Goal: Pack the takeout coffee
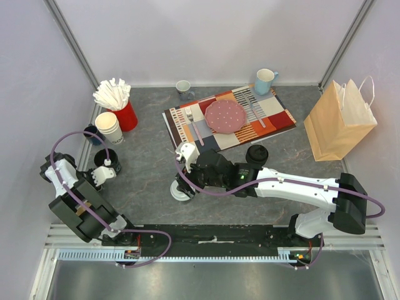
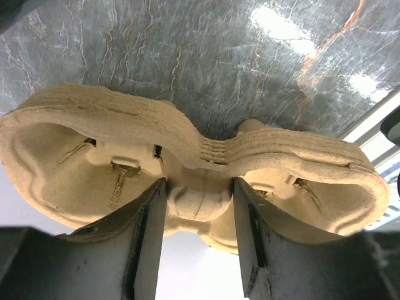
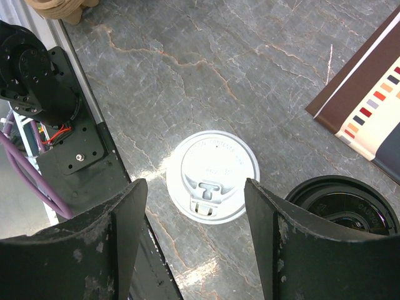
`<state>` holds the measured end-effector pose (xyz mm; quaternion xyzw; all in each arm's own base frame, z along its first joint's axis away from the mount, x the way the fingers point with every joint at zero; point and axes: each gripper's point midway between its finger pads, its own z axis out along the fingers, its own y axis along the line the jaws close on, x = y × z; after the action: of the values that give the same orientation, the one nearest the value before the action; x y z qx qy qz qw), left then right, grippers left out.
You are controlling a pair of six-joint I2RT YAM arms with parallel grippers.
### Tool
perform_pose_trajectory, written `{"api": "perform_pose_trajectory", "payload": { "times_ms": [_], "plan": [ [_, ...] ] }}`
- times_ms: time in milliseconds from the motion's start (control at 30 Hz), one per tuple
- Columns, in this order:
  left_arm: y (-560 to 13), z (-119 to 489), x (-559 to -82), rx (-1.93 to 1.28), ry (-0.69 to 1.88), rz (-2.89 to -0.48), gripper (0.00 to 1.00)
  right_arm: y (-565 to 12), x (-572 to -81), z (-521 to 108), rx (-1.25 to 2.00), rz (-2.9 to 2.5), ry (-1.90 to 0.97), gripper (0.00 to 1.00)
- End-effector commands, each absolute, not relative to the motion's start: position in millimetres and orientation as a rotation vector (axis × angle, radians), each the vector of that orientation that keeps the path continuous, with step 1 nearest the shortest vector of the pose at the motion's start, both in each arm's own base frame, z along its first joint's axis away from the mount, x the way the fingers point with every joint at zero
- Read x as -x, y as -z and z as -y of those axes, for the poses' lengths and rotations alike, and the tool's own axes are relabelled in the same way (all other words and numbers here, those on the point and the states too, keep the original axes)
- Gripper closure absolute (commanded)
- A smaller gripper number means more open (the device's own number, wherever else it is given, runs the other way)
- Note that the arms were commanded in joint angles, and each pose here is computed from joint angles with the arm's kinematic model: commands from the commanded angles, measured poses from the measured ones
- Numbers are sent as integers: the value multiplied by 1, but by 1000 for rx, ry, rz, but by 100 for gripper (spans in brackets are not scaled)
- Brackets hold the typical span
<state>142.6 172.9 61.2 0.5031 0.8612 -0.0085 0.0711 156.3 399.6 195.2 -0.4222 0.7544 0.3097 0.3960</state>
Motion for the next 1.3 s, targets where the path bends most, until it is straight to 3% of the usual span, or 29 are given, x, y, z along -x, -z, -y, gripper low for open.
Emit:
{"api": "perform_pose_trajectory", "payload": {
  "times_ms": [0,133,333,667,1033,1267],
  "plan": [
    [-70,-180,-145,-1554,-36,-2568,52,-215,-158,-408,1052,-1862,-824,29],
    [-81,-176,-146,-1581,-59,-2530,57,-215,-159,-408,1051,-1864,-822,29],
    [-94,-176,-146,-1595,-114,-2510,57,-214,-159,-409,1050,-1864,-821,29],
    [-96,-175,-146,-1600,-88,-2512,53,-214,-153,-409,1070,-1863,-848,29],
    [-103,-170,-151,-1532,-103,-2494,41,-212,-152,-409,1076,-1868,-854,29],
    [-112,-152,-170,-976,107,-2611,50,-208,-151,-408,1079,-1874,-853,29]
  ]
}}
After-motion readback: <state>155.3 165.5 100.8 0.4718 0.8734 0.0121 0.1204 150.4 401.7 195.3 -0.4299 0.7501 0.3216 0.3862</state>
